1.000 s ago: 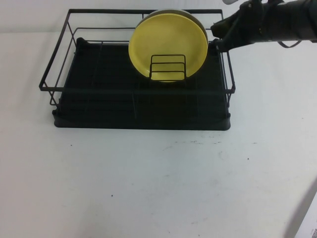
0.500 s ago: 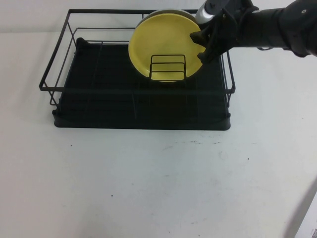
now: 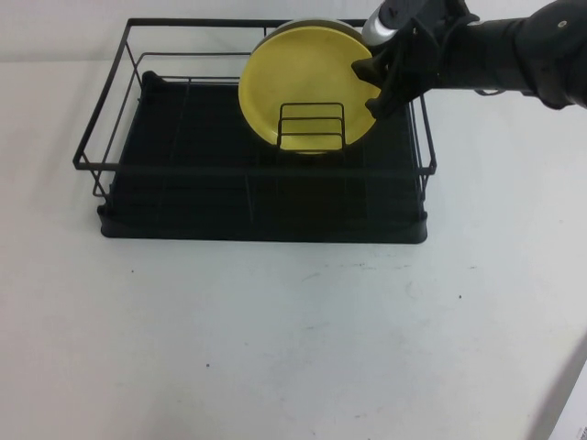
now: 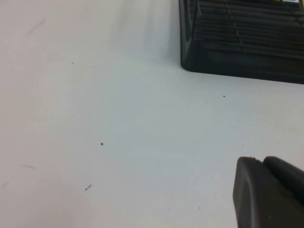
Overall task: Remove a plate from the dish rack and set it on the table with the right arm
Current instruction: Grasp the plate from the shelf
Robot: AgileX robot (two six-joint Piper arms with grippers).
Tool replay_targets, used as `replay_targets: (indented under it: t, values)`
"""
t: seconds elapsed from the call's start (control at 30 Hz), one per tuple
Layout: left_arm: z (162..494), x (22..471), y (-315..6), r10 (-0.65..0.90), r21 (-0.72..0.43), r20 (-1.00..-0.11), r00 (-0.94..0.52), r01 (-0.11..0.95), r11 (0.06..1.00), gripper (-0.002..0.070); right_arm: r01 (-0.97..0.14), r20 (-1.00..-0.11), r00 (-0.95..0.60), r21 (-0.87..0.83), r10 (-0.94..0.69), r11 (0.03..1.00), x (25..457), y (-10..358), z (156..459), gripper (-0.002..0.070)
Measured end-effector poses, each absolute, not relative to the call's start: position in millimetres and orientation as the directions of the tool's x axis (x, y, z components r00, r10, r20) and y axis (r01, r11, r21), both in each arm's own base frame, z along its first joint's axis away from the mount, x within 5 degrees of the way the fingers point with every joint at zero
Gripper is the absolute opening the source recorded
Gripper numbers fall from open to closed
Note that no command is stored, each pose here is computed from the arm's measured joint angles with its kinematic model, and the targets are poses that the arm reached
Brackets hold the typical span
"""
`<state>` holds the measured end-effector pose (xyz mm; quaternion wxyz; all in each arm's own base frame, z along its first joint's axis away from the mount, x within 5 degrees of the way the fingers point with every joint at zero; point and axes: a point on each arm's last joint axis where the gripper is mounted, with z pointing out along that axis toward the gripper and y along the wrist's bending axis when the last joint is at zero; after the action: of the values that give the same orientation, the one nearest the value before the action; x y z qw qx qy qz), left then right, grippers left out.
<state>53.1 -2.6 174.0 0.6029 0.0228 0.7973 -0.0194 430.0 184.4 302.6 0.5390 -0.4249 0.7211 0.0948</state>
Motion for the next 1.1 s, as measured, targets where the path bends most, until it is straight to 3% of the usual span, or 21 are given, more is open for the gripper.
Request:
replay_targets:
  t: [0.23,0.47,0.9,1.1]
  values:
    - [174,53,-3,0.013,-0.004,-0.962,-0.272,0.060,0.998,-0.0004,-0.704,-0.849,-0.031,-0.356,-0.527,0.615,434,185,298,0.0215]
    - [174,53,-3,0.013,-0.004,-0.962,-0.272,0.060,0.998,-0.0004,-0.700,-0.844,-0.070,-0.337,-0.531,0.629,449,188,273,0.0215]
    - [174,53,-3,0.013,-0.004,-0.962,-0.272,0.060,0.998,-0.0004,-0.664,-0.869,0.012,-0.376,-0.495,0.646,460,192,297,0.0214]
    - [174,53,-3,0.013,-0.004,-0.962,-0.272,0.060,0.998,-0.0004,-0.656,-0.866,0.020,-0.388,-0.499,0.647,471,196,284,0.0214]
